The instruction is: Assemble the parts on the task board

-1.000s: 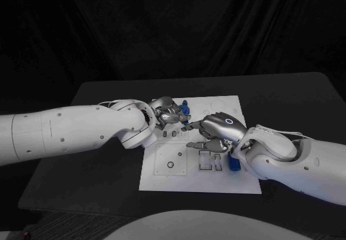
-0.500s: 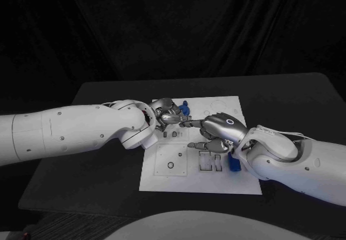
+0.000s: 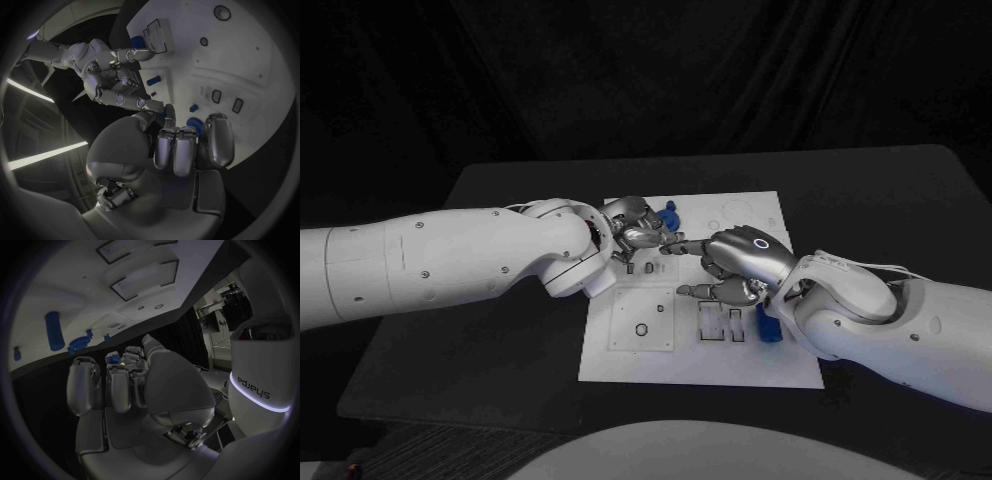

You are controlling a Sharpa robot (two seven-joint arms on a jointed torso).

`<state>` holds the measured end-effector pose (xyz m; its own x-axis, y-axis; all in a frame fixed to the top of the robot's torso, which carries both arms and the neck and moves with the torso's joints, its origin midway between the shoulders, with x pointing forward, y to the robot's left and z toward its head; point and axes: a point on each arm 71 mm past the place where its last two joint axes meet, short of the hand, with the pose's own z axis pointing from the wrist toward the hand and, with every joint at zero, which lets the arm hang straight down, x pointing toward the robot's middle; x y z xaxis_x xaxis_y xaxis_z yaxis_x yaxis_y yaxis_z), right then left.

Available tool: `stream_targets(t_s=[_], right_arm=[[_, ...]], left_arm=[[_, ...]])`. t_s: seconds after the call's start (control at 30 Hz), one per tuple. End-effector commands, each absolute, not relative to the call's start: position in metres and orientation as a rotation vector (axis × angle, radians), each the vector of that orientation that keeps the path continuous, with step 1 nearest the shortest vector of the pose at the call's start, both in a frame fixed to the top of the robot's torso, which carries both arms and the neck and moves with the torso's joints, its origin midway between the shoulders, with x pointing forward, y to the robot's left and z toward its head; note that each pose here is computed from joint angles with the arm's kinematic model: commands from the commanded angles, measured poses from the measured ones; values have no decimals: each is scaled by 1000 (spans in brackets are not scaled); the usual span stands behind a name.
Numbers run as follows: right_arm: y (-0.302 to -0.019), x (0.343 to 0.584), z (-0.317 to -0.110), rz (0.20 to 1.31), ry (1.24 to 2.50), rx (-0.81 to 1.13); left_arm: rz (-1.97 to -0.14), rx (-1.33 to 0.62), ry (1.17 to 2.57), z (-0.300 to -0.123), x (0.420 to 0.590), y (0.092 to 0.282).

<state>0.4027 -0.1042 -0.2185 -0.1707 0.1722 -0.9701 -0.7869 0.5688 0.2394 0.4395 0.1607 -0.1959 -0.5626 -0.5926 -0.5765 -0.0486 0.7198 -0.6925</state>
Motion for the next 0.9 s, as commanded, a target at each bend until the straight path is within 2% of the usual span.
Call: stream_targets(t_s=[0.03,0.9], right_arm=[[-106,404,-221,908,1528,-542],[-116,410,-225,861,1557,-526]], left_arm=[[-829,-475,2064,-194,438,158],[-824,-474,2077,-195,436,164]])
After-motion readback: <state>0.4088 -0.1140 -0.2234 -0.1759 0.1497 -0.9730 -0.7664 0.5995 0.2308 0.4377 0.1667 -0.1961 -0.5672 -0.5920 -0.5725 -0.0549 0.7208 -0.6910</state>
